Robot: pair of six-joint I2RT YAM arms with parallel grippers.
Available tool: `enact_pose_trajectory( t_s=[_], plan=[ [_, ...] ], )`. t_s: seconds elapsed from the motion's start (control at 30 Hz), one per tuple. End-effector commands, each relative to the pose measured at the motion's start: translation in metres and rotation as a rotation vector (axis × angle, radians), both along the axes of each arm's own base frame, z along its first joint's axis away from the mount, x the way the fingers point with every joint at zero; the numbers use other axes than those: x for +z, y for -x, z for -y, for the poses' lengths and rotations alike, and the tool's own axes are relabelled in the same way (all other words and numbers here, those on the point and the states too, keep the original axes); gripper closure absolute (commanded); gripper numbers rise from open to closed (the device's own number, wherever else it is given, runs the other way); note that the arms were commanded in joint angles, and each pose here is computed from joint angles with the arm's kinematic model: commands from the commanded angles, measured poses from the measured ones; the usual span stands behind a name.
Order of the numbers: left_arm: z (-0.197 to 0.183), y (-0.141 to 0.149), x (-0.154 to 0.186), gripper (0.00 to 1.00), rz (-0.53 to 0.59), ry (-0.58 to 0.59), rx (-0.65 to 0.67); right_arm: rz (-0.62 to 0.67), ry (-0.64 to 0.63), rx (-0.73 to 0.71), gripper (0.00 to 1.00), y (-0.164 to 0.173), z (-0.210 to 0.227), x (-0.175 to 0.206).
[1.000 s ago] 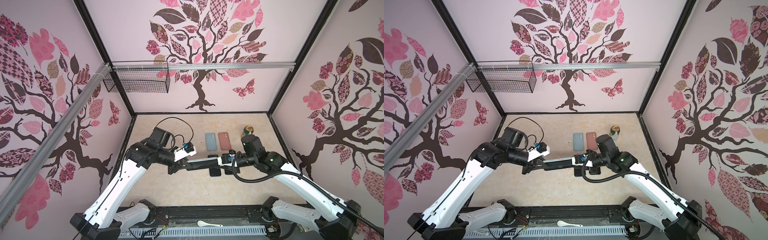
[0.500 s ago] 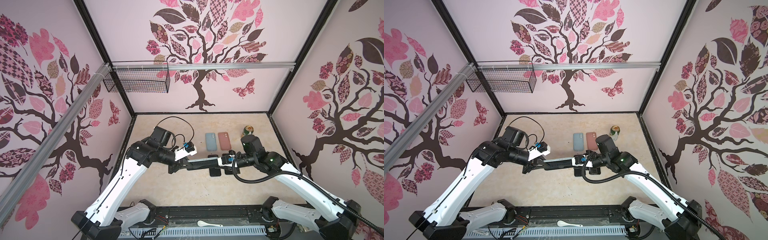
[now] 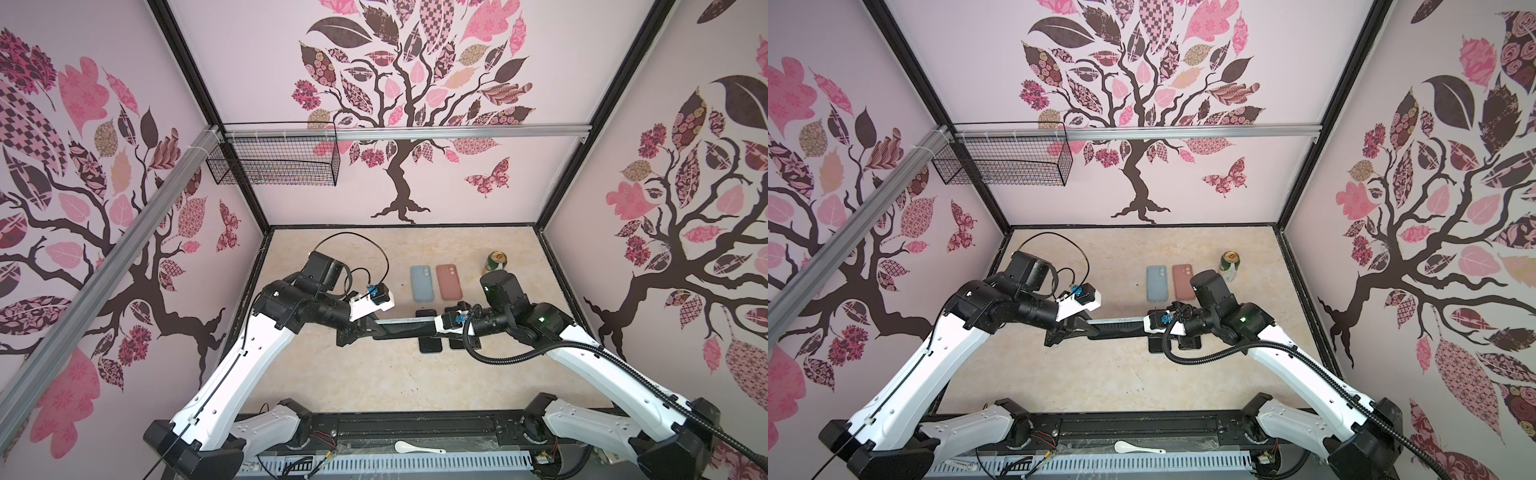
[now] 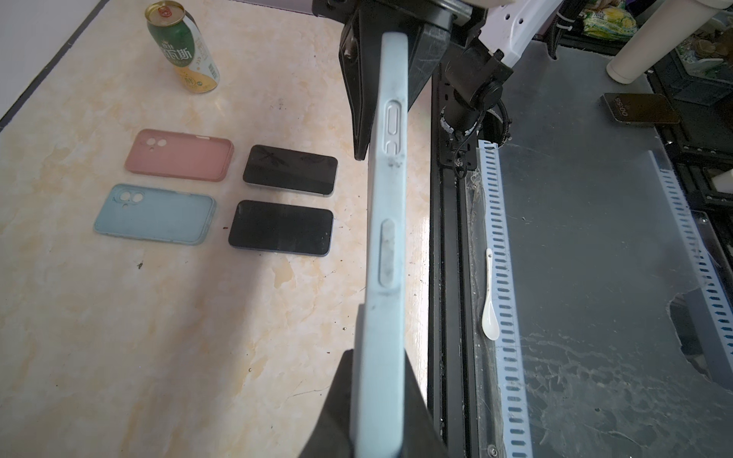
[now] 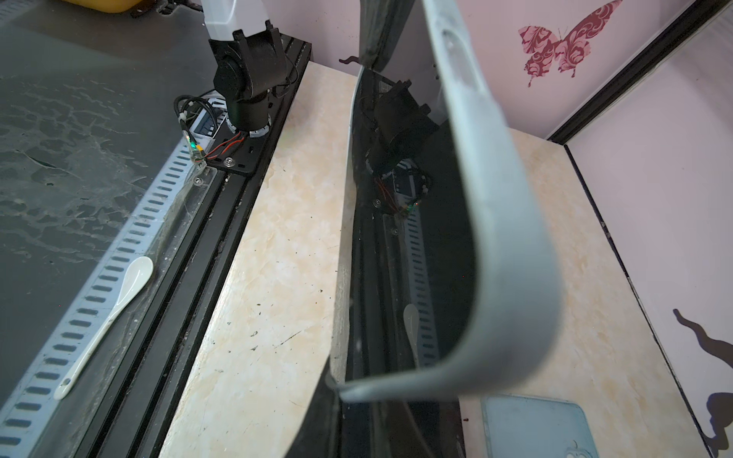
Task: Take the phone out of the phone case
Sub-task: Remove the phone case from the phone.
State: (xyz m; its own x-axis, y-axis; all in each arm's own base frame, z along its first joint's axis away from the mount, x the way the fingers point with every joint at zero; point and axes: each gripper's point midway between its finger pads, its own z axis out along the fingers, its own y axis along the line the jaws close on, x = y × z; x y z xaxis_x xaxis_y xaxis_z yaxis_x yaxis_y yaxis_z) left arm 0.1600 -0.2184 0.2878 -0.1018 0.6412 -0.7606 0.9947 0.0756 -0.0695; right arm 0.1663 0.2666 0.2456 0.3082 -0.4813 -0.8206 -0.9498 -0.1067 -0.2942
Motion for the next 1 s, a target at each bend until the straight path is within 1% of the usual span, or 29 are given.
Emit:
enact_pose_trajectory(
  t_s=[0.0,0.37,0.43,0.57,0.67,0.97],
  plan=[
    [0.009,0.003,0.026,1.00,0.028,0.077,-0.043,0.046,-0.033,0.032,1.00,0.002,-0.007,0.018],
    [0.010,0.005,0.023,1.00,0.002,0.072,-0.065,0.078,-0.045,0.033,1.00,0.002,-0.008,0.025],
    [0.010,0.005,0.023,1.00,0.001,0.069,-0.062,0.083,-0.054,0.030,0.97,0.002,-0.008,0.027],
    [0.010,0.007,0.023,1.00,-0.004,0.071,-0.064,0.080,-0.083,0.042,0.96,0.006,-0.009,0.033],
    [0.011,0.007,0.023,1.00,-0.013,0.074,-0.068,0.079,-0.100,0.055,1.00,0.008,-0.010,0.037],
    [0.015,0.012,0.019,1.00,-0.073,0.049,-0.112,0.111,-0.077,0.042,1.00,0.004,-0.010,0.036]
  ],
)
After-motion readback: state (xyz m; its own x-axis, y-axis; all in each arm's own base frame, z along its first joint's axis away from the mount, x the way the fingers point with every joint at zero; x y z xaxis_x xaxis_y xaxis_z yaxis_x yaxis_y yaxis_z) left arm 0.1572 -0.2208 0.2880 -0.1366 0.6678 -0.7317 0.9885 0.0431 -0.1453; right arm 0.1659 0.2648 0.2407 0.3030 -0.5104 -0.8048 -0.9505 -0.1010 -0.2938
